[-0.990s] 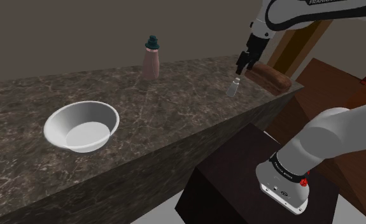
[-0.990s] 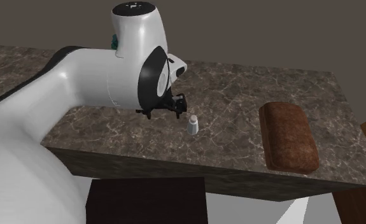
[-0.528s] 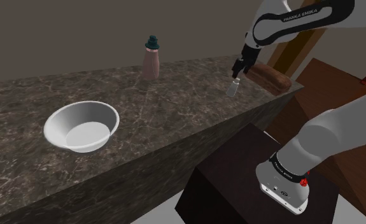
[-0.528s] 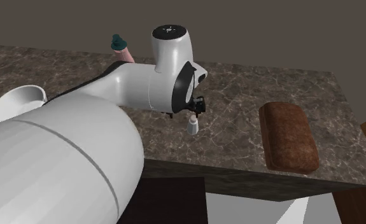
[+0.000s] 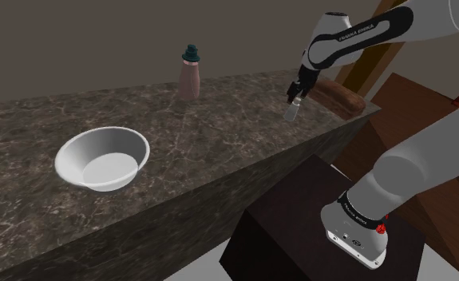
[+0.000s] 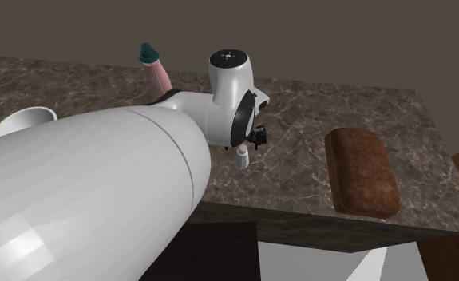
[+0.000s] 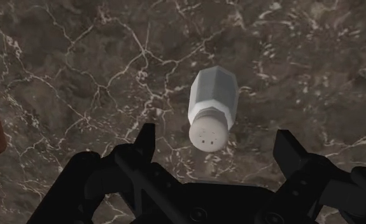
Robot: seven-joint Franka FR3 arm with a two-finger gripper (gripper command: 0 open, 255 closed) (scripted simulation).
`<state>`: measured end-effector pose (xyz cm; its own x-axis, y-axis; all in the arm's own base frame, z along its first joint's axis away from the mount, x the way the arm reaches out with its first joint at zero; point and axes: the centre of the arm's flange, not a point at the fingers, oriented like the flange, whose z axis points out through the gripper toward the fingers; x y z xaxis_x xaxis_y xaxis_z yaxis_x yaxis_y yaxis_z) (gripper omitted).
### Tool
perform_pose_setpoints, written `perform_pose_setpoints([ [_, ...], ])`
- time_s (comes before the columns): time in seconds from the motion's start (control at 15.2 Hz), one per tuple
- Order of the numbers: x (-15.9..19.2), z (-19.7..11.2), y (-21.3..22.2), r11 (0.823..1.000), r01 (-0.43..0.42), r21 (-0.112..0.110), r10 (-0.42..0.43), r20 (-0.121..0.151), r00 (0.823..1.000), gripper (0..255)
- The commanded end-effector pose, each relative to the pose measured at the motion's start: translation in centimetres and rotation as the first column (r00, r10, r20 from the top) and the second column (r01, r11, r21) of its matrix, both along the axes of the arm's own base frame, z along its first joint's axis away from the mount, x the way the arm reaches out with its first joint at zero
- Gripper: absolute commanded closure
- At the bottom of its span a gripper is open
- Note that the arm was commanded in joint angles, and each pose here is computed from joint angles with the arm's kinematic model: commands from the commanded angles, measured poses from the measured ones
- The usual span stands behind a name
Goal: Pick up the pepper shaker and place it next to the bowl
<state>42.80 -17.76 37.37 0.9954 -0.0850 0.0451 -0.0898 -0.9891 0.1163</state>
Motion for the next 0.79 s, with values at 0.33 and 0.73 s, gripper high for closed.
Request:
perform_pose_setpoints([
  [0.33, 0.0, -1.91, -0.25, 1.0, 0.0, 0.0, 0.0, 0.001, 1.0, 0],
  [0.73, 0.0, -1.91, -0.25, 1.0, 0.0, 0.0, 0.0, 0.001, 1.0, 255],
])
